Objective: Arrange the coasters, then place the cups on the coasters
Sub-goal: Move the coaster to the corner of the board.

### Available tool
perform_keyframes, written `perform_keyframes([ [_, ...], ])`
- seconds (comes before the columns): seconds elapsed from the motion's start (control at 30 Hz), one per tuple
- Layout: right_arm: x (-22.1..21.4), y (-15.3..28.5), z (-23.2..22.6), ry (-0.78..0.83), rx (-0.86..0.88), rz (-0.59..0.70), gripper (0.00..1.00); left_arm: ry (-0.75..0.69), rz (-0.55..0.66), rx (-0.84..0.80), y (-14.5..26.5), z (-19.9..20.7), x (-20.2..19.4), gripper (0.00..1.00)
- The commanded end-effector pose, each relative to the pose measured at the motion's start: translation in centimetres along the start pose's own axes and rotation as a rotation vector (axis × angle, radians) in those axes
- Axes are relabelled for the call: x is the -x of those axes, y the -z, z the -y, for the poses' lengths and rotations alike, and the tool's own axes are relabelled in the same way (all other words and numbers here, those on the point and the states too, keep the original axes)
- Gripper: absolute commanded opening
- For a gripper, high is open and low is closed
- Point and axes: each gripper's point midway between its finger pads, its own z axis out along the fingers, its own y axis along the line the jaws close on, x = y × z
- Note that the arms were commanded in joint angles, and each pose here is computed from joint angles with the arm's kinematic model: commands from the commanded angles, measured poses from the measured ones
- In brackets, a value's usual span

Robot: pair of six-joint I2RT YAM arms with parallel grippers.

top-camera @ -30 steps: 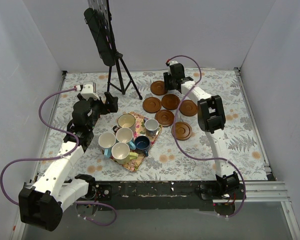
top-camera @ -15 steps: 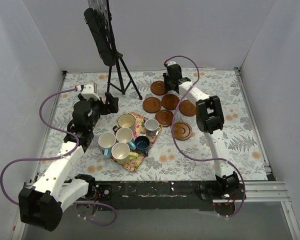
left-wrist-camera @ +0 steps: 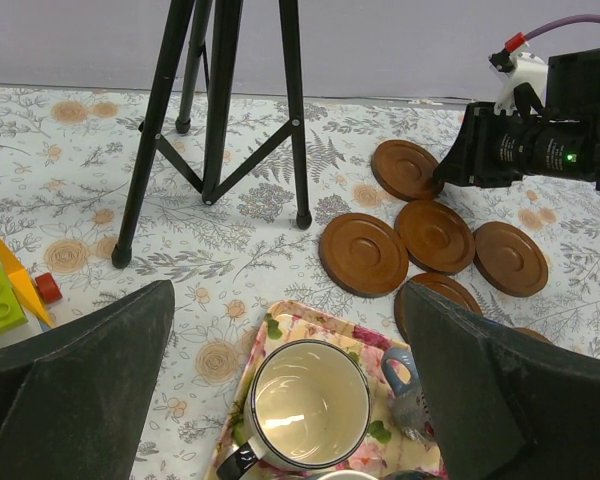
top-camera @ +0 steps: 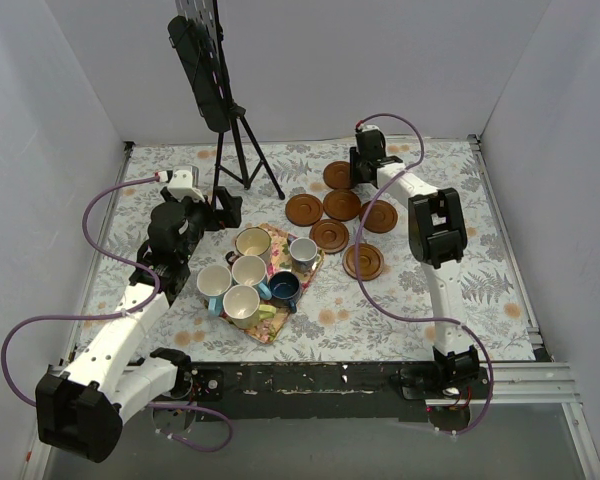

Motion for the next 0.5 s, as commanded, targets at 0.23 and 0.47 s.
perform_keyframes([
  [0.23,5.9,3.2,-1.1,-0.026,0.093,0.122,0.61,-0.015,0.011,-0.019,0.2,0.4,0.2,0.98],
  [0.47,5.9,0.8,-1.1,0.035,0.074,0.099,0.65,-0.017,0.01,-0.024,0.1,0.5,0.2,0.98],
])
